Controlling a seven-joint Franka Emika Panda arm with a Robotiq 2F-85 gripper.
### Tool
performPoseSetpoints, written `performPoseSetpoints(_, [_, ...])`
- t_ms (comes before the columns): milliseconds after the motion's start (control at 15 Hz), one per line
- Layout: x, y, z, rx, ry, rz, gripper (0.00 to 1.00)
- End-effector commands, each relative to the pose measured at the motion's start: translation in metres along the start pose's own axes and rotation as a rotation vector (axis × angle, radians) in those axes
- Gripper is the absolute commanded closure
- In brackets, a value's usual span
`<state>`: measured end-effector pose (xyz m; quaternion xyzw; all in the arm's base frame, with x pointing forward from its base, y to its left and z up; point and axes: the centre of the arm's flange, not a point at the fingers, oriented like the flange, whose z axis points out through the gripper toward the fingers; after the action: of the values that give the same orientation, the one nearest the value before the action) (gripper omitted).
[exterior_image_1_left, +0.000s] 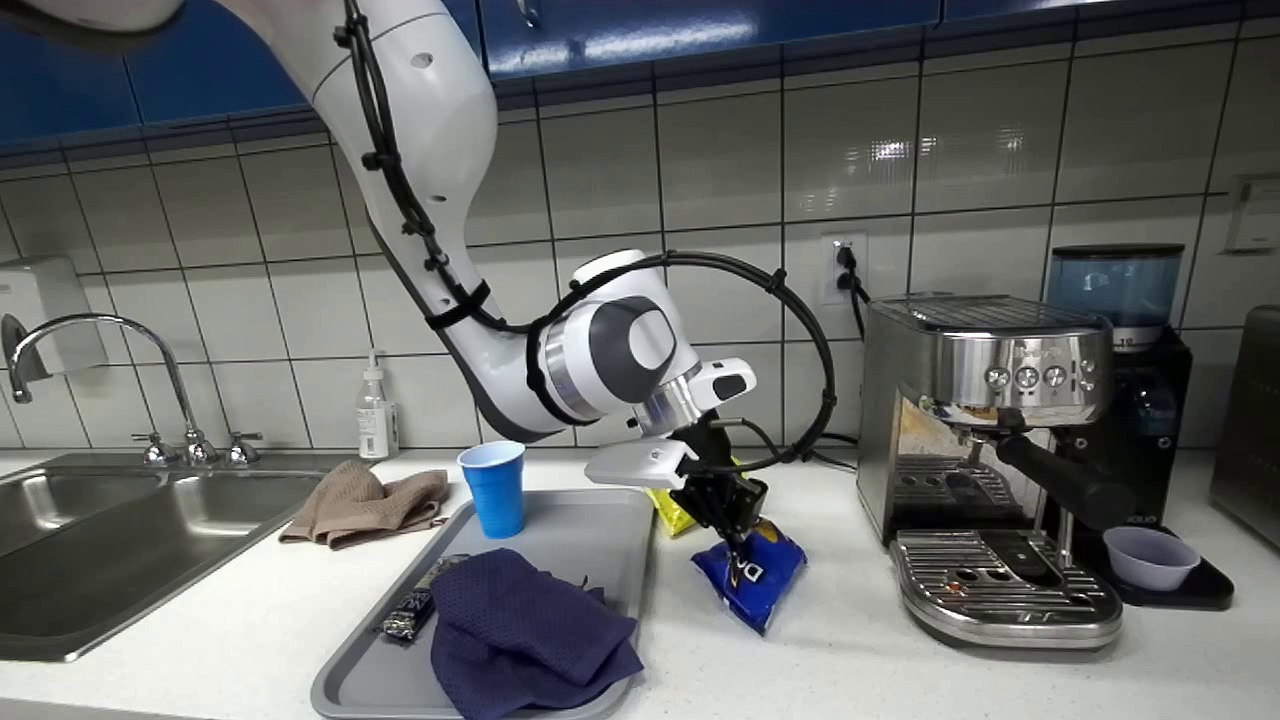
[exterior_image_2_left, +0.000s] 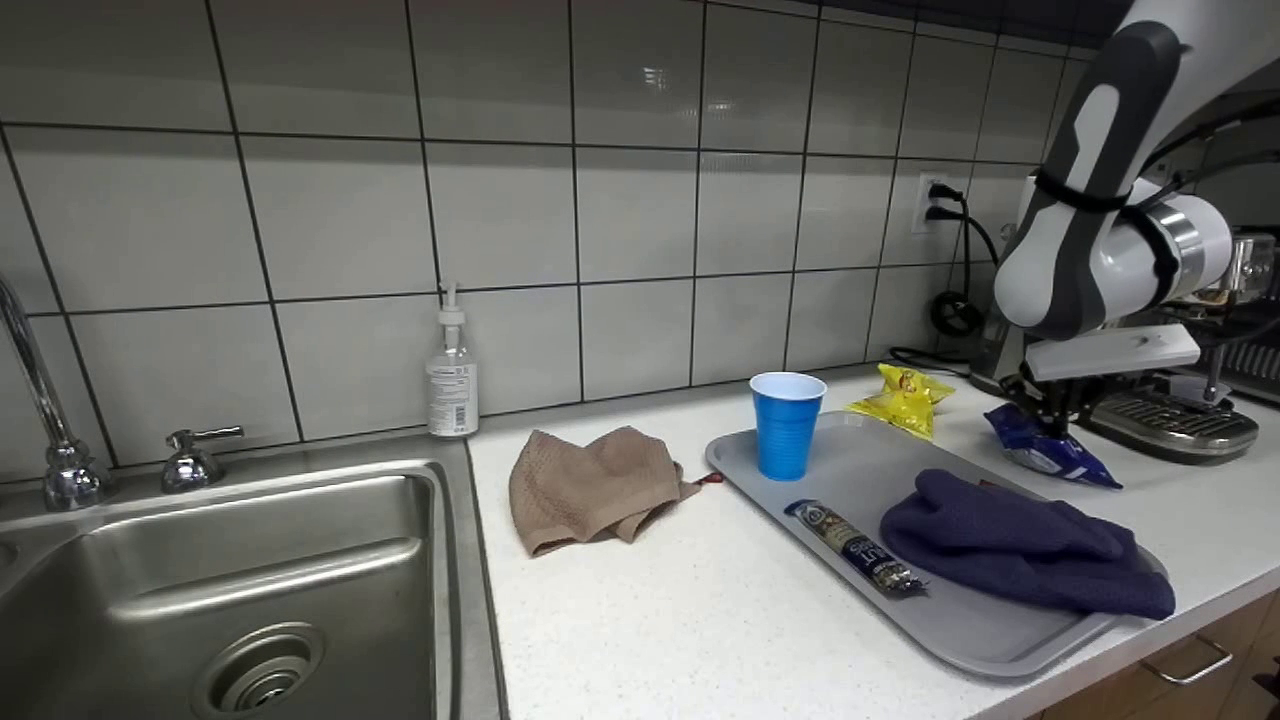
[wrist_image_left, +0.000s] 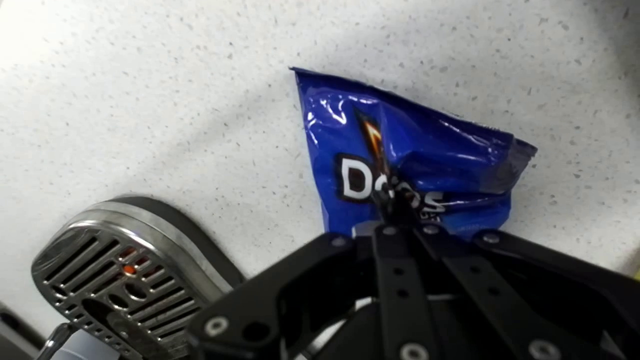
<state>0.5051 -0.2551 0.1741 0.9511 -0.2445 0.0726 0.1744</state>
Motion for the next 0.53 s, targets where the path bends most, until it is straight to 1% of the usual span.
performPoseSetpoints(0, [-0.003,0.009,-0.028,0.023,0.025,-0.016,1.0])
performPoseSetpoints(467, [-0.012,0.003,-0.062,0.071,0.076,-0.068,1.0])
